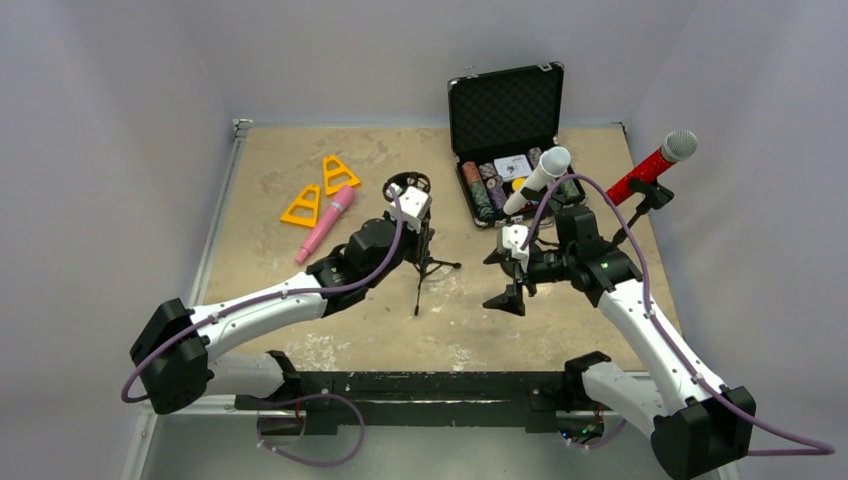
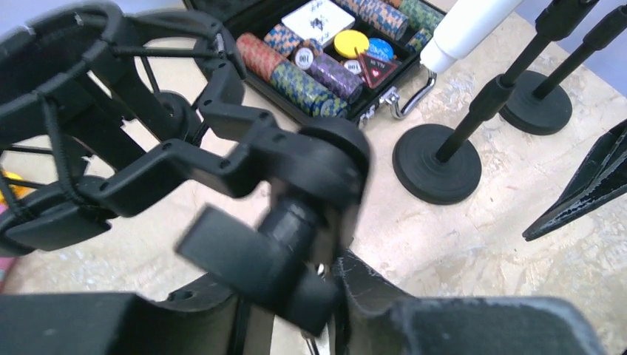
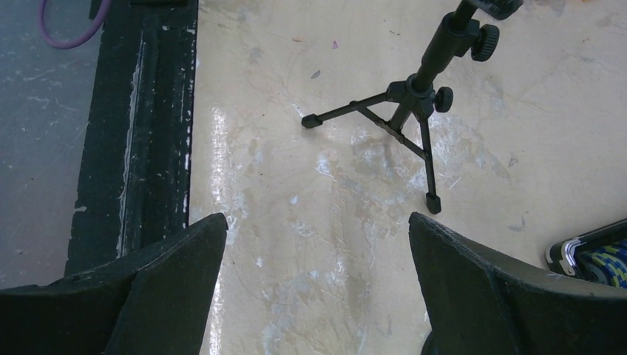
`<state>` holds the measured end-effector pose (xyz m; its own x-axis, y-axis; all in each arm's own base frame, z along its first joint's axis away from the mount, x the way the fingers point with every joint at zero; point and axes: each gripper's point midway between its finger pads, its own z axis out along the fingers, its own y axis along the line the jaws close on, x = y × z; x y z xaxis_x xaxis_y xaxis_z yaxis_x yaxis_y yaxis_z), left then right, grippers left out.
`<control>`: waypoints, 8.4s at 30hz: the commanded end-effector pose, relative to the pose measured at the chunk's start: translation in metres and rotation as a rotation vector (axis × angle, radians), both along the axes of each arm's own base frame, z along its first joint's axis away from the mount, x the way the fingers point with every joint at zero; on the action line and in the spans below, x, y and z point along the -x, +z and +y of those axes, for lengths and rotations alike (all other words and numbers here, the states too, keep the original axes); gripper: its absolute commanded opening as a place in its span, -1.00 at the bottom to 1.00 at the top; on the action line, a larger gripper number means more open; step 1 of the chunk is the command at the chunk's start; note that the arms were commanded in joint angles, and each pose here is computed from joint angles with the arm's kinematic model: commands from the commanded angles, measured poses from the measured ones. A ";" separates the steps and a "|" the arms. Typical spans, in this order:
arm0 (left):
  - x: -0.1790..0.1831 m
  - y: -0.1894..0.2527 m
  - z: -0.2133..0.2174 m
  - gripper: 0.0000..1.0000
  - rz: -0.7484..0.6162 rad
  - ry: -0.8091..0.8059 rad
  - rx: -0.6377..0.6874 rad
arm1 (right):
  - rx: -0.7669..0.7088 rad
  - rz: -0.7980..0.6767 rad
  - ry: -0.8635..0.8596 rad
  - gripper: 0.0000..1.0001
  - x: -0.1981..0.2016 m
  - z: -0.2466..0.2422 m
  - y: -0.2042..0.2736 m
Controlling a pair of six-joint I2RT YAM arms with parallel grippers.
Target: Attach the microphones to the stand
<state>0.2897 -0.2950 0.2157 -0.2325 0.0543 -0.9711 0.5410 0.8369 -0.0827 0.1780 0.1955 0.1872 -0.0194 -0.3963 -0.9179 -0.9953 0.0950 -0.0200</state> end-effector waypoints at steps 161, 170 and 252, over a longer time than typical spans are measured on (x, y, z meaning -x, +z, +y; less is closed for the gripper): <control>0.032 -0.184 0.210 0.29 1.330 0.236 -0.507 | -0.116 -0.105 0.029 0.94 0.021 -0.019 0.039; 0.046 -0.187 0.211 0.26 1.360 0.239 -0.615 | -0.120 -0.110 0.026 0.94 0.021 -0.020 0.040; 0.103 0.167 0.102 -1.00 0.131 -0.339 0.361 | -0.117 -0.048 0.170 0.96 0.044 0.015 0.173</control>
